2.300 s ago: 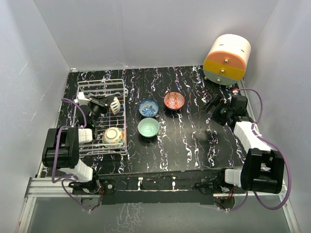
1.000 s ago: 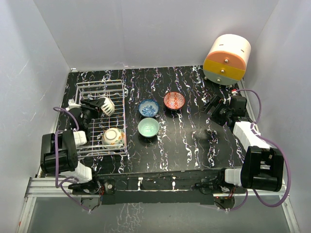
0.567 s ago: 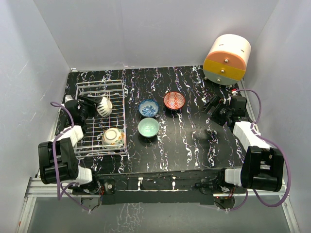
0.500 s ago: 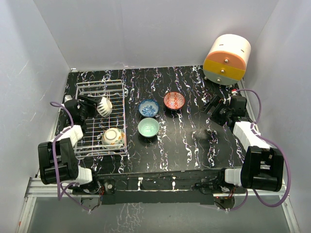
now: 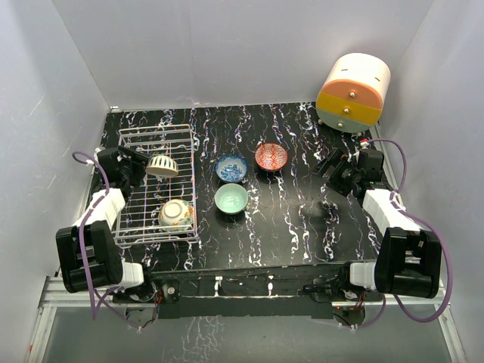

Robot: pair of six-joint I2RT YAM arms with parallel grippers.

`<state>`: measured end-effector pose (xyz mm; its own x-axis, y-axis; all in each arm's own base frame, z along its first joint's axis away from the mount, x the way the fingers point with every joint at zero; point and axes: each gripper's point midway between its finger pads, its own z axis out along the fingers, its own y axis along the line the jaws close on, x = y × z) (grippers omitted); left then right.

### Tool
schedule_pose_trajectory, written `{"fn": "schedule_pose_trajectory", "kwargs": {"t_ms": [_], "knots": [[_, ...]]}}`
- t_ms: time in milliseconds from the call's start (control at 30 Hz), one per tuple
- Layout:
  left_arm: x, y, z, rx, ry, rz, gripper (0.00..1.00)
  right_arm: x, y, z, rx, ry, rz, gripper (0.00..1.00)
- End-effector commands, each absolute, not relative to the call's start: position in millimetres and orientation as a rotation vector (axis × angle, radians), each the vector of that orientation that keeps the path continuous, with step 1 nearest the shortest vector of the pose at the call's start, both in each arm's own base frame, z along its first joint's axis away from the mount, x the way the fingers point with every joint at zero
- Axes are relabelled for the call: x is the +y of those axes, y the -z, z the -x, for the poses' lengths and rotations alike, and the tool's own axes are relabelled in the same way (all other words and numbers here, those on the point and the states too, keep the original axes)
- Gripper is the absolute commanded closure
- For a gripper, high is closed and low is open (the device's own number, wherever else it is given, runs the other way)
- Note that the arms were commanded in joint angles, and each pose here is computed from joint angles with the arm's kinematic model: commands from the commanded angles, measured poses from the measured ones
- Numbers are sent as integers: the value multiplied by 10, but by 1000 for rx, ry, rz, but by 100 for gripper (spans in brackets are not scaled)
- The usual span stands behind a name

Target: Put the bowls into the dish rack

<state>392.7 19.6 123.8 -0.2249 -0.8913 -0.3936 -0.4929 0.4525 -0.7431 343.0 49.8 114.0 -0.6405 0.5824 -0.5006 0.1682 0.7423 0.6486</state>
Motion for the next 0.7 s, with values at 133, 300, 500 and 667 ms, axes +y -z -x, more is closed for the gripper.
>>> {"fn": "schedule_pose_trajectory", "kwargs": {"t_ms": [133, 300, 500, 667], "knots": [[211, -1286, -3771, 1895, 561, 1137, 33, 468, -1200, -3511, 2163, -724, -520, 2], [194, -1346, -3732, 1890, 563, 1101, 33, 468, -1186, -3500, 2165, -724, -522, 2], [174, -1490, -3626, 1878, 561, 1071, 33, 469, -1172, -3489, 2168, -723, -524, 2], [154, -1555, -3511, 1867, 561, 1061, 33, 470, -1169, -3482, 2168, -722, -524, 1]]}}
